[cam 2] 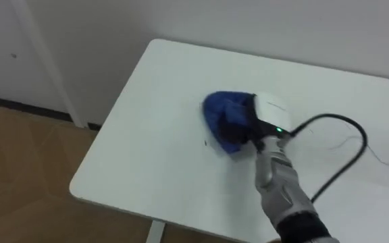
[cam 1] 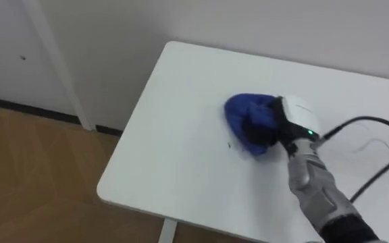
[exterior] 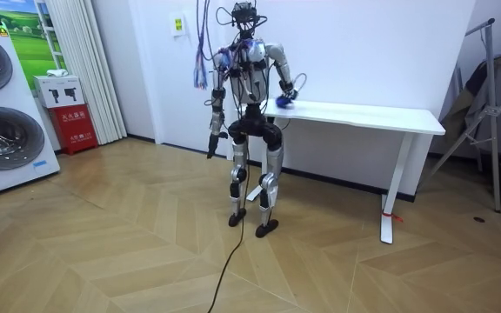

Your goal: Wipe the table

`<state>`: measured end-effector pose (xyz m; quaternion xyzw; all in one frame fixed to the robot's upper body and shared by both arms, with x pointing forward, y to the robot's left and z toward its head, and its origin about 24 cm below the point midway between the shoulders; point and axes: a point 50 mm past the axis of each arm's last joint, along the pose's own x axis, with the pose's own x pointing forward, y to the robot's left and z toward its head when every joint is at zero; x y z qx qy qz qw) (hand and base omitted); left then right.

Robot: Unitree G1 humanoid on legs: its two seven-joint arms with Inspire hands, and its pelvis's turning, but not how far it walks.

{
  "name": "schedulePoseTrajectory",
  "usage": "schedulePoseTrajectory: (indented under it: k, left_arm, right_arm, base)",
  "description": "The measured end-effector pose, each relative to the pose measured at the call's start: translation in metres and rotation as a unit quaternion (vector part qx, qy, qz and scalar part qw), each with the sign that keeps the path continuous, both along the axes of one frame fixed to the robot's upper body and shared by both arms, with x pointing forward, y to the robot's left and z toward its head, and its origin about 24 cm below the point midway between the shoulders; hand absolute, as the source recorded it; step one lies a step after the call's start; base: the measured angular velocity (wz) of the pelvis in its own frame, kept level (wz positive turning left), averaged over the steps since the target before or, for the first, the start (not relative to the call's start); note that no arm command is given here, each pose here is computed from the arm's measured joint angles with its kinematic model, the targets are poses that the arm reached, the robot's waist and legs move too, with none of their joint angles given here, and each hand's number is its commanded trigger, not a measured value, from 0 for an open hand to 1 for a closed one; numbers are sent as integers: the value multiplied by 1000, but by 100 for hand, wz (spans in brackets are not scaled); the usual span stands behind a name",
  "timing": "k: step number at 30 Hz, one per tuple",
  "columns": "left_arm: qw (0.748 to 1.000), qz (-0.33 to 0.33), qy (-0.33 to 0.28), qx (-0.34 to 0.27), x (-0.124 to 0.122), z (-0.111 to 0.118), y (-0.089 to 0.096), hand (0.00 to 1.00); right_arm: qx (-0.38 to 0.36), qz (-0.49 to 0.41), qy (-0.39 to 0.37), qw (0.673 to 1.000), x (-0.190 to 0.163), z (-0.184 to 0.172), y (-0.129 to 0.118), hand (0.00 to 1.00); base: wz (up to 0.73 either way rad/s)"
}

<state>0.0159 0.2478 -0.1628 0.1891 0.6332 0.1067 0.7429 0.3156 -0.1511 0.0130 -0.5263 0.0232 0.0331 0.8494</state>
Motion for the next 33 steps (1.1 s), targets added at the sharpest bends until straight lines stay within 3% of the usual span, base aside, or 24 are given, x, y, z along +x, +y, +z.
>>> schedulePoseTrajectory:
  k: [3,6,10,14,17,22,28,33]
  left_arm:
    - [1000,8,20,-3,-19,1,2,0]
    - [1000,16,22,1,-23,2,5,0]
    - [998,57,18,14,-37,6,16,0]
    - [998,44,-4,34,-32,13,30,0]
    - [999,31,-23,29,-22,12,27,0]
    - [1000,4,-30,7,-1,6,10,0]
    - [999,-35,-23,-2,26,1,3,0]
    - [999,-40,-31,13,30,4,10,0]
  right_arm:
    - [-13,-3,5,1000,-3,-4,-7,100]
    - [-30,-52,57,997,-31,-36,-47,100]
    - [35,-135,49,989,-73,-55,-85,100]
    - [64,-208,64,974,-95,-68,-111,100]
    - [54,-223,75,970,-100,-70,-122,100]
    - [35,-188,64,979,-64,-55,-97,100]
    - [5,12,4,1000,-1,-8,20,100]
    - [-10,-8,-12,1000,15,-1,14,100]
  base:
    - [58]
    - [54]
    - [-1]
    - [-9]
    - [-31]
    - [-63]
    - [-60]
    - [46]
